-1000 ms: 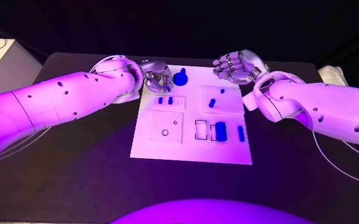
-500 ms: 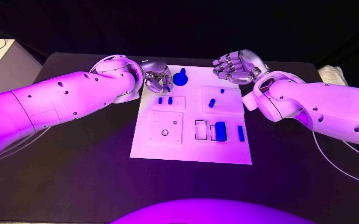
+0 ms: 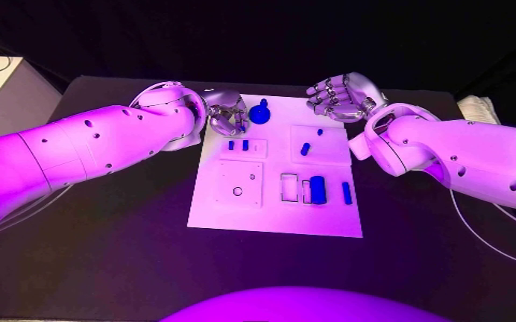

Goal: Assemble the parts on the task board

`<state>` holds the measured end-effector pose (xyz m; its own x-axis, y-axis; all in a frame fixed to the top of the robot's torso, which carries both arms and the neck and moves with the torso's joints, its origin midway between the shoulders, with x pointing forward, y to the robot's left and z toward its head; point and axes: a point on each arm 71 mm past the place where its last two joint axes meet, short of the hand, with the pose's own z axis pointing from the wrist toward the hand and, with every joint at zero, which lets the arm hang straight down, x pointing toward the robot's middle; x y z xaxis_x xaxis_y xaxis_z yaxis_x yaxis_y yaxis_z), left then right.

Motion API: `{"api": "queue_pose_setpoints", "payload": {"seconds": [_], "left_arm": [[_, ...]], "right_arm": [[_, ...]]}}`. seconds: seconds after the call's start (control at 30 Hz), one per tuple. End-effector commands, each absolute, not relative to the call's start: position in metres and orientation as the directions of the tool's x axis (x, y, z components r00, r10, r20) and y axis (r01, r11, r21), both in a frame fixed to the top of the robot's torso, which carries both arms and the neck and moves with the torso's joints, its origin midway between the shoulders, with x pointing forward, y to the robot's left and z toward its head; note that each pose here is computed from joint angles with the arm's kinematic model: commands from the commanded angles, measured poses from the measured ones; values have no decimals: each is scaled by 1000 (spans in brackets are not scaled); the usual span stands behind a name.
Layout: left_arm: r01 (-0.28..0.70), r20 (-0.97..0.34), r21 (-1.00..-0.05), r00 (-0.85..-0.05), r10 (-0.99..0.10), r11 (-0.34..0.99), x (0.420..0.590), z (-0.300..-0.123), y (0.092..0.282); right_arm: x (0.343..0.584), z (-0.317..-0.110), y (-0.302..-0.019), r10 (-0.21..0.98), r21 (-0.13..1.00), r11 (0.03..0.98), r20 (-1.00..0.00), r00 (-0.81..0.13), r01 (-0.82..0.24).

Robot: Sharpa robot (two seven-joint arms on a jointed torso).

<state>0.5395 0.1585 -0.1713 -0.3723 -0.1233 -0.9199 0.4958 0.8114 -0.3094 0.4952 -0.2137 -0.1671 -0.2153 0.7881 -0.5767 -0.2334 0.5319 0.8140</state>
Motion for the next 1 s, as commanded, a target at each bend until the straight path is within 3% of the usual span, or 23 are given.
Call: {"api": "queue_pose_setpoints", "payload": {"seconds": [0.03,1.0], "left_arm": [[498,-924,-306,-359,-128,811,539,-173,158],[473,-919,-306,-372,-127,826,539,-174,165]], "right_arm": [[495,-167,-213,784,813,532,-579,-225,-237],[495,-168,-214,783,813,533,-579,-227,-234]]}}
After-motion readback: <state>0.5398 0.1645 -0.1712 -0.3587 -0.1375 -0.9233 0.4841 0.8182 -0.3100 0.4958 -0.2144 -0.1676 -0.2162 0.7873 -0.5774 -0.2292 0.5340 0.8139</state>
